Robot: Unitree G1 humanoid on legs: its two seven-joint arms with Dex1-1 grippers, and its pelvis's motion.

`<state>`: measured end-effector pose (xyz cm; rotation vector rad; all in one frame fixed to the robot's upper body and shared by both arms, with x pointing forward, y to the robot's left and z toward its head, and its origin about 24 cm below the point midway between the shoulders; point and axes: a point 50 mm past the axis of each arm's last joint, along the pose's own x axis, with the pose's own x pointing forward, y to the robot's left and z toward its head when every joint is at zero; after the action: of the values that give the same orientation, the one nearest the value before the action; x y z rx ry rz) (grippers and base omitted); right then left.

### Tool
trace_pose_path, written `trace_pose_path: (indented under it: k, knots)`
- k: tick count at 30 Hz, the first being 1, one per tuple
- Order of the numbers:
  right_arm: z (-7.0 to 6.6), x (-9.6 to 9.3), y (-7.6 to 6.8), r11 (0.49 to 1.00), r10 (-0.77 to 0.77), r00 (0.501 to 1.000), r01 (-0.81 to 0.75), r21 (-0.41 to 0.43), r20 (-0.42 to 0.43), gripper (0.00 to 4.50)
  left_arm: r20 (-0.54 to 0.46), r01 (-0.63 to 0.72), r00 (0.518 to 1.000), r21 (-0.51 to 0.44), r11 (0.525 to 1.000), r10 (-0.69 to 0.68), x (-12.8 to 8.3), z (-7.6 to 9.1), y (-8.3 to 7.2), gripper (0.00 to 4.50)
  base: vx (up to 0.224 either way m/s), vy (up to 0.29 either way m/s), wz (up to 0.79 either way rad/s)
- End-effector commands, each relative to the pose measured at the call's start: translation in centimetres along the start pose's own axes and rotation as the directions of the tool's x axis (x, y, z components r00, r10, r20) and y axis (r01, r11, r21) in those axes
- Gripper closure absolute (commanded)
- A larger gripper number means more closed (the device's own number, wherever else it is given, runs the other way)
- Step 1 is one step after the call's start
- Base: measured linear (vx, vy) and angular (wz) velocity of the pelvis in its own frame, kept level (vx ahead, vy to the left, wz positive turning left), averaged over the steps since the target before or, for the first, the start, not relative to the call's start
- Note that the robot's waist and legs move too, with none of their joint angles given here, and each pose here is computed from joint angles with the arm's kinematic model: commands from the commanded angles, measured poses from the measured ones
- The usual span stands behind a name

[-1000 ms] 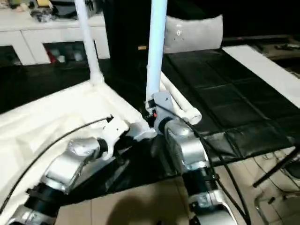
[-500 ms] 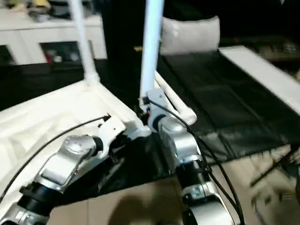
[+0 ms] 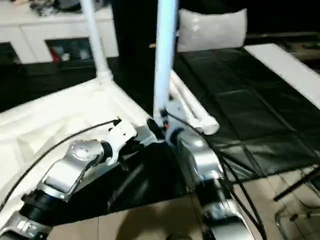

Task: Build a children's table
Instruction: Rotate leg to tighten

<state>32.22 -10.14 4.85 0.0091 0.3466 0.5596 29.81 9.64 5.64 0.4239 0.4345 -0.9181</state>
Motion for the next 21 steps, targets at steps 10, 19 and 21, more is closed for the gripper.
trace_pose_path:
  k: [10,19,21]
  knots:
    - [0.3,-3.7,-1.1,0.977,0.203,0.977,-0.198,-0.081,0.061,0.26,-0.072,0.091,0.994,0.112,0.99,-0.083,-1.3,-1.8,2.1,4.5,0.005,-0.002,0.0]
    - [2.3,-6.7,-2.6,0.883,0.411,0.911,-0.394,-0.256,0.015,0.02,-0.175,0.301,0.949,0.262,0.917,-0.262,-2.5,-3.5,2.6,4.5,0.0,0.0,0.0]
    - [2.6,-6.9,-2.7,0.848,0.453,0.891,-0.437,-0.299,-0.016,0.02,-0.198,0.358,0.93,0.287,0.889,-0.31,-2.8,-3.7,2.5,4.5,0.0,0.0,0.0]
